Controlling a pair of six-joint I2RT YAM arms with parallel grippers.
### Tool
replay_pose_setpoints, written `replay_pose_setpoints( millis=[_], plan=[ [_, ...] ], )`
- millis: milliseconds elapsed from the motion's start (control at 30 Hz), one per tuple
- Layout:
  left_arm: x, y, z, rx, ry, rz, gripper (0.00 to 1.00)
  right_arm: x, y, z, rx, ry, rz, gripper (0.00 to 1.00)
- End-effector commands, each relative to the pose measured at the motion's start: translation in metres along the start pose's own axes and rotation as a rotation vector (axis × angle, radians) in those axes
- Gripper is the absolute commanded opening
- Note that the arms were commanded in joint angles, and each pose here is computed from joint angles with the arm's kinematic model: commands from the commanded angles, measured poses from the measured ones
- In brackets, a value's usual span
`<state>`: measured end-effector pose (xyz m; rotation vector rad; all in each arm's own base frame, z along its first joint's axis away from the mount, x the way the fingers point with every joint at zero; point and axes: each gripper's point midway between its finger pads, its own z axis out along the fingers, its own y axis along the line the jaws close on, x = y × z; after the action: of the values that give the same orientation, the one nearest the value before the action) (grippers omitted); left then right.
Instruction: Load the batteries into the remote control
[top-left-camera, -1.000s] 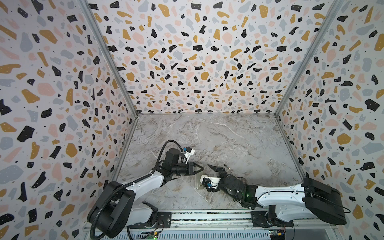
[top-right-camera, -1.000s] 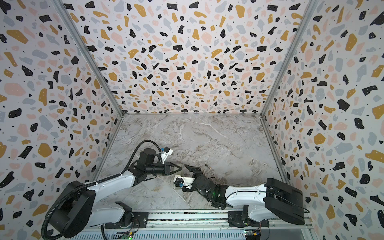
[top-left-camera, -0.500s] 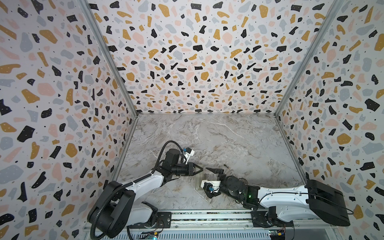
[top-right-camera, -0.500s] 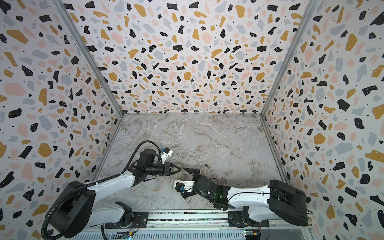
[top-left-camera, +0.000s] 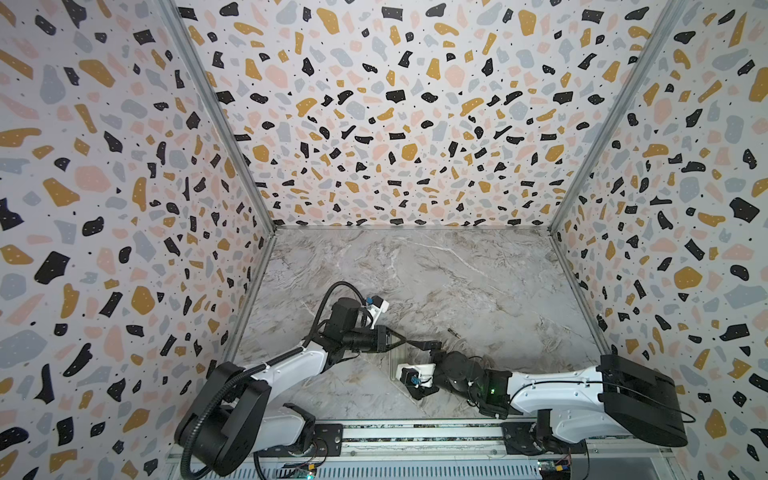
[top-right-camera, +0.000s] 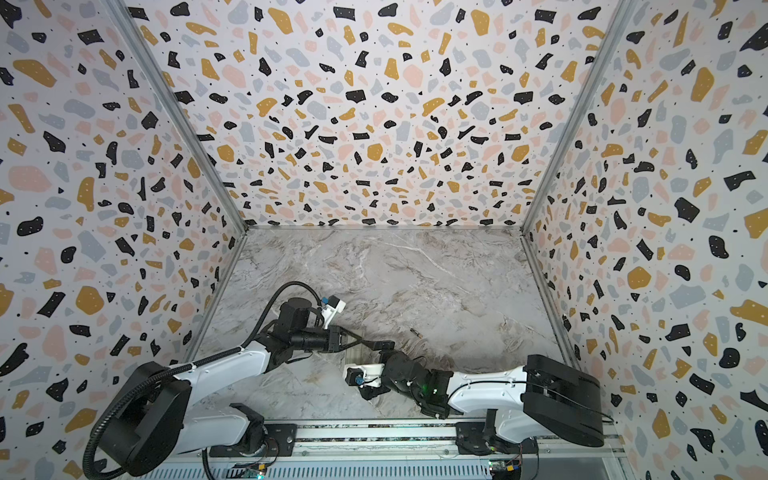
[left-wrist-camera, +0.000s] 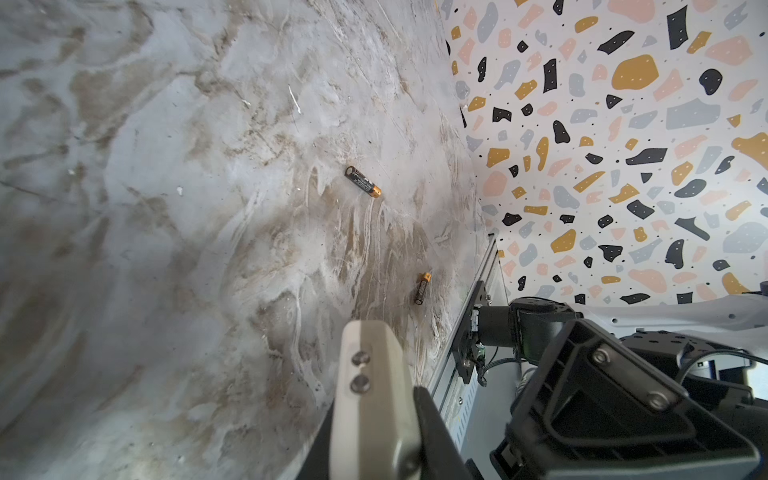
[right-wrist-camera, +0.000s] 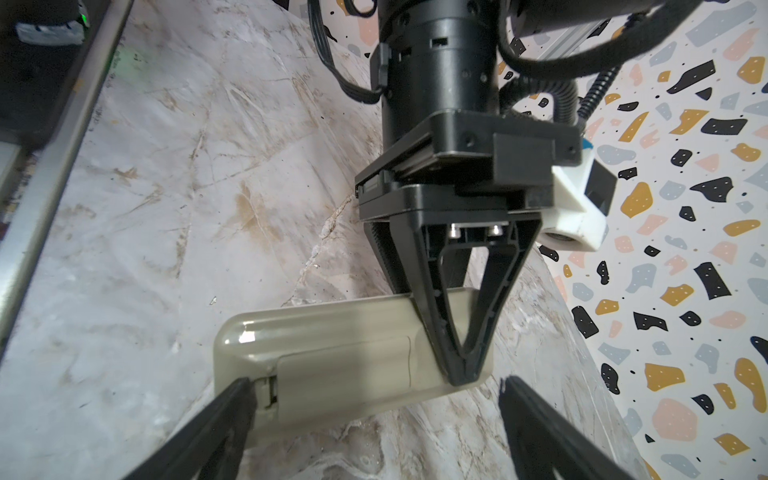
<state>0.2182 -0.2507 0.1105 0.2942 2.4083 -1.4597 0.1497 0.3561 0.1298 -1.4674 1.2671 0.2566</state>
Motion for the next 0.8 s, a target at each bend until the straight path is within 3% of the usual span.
replay_pose_setpoints(
  millis=[0,300,467,767],
  plan=[
    [-0.005,-0.012,-0.001,0.040,-0.002,0.035,0.00,-0.011,-0.008,0.005,0.023,-0.006,0.008,0.94],
    [-0.004,-0.012,-0.001,0.041,-0.001,0.030,0.00,-0.002,-0.012,0.007,0.058,0.035,-0.010,0.92],
    [-0.008,-0.014,0.000,0.050,-0.015,0.049,0.00,0.001,-0.029,0.005,0.146,0.064,-0.008,0.89],
    [-0.009,-0.012,0.000,0.034,-0.018,0.061,0.00,-0.004,-0.044,-0.007,0.220,0.036,0.022,0.88]
  ],
)
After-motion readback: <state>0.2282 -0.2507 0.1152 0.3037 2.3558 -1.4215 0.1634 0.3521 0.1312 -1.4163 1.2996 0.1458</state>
